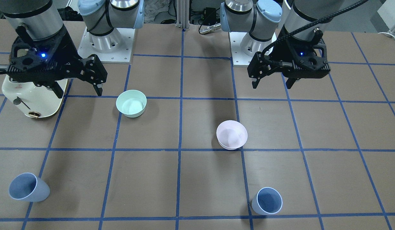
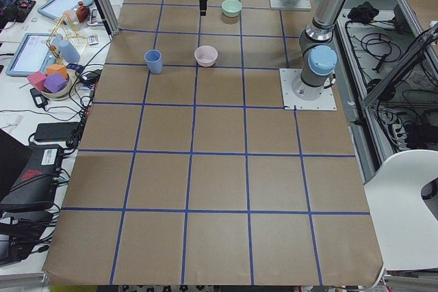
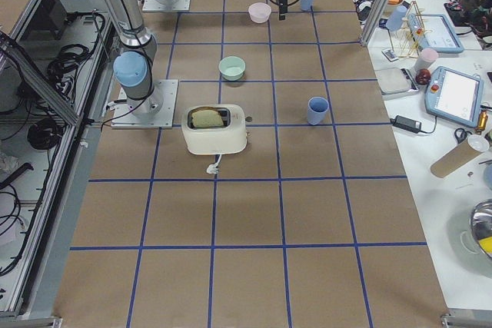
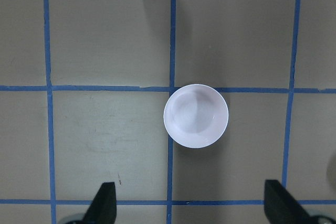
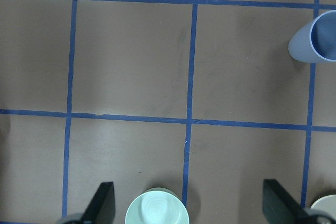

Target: Stack blue cups with both arms

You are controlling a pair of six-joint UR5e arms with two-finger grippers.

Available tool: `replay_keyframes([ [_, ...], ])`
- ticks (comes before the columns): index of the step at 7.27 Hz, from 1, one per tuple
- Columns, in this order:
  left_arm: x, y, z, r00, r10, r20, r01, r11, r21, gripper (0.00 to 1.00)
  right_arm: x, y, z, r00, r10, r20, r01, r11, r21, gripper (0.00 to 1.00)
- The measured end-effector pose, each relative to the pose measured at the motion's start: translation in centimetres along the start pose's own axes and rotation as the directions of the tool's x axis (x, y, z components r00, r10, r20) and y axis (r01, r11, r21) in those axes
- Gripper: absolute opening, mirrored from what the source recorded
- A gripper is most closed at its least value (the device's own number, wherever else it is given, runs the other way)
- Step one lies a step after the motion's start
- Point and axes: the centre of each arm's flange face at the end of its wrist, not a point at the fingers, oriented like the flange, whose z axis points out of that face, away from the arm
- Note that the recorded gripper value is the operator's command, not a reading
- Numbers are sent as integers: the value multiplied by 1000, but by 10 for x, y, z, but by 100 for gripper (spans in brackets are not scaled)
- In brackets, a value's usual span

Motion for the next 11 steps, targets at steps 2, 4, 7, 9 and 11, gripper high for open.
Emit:
replay_keyframes([
  [2, 0, 0, 0, 1000, -1, 0, 1, 1000, -1, 100, 0, 0, 0, 1000, 0, 0, 0, 1000, -1, 100],
  [4, -1, -1, -4, 1000, -4, 5, 4, 1000, 0, 100, 0, 0, 0, 1000, 1, 1, -1, 1000, 0, 100],
  [7, -2, -50, 12, 1000, -6, 7, 6, 1000, -25, 100, 0, 0, 1, 1000, 0, 0, 0, 1000, -1, 100],
  [9, -2, -119, 77, 1000, 25, 4, -25, 999, 43, 100, 0, 0, 0, 1000, 0, 0, 0, 1000, 0, 100],
  [11, -2, -178, 145, 995, 94, 15, -96, 985, 144, 100, 1, -1, 0, 1000, 3, -1, -3, 1000, 2, 100],
])
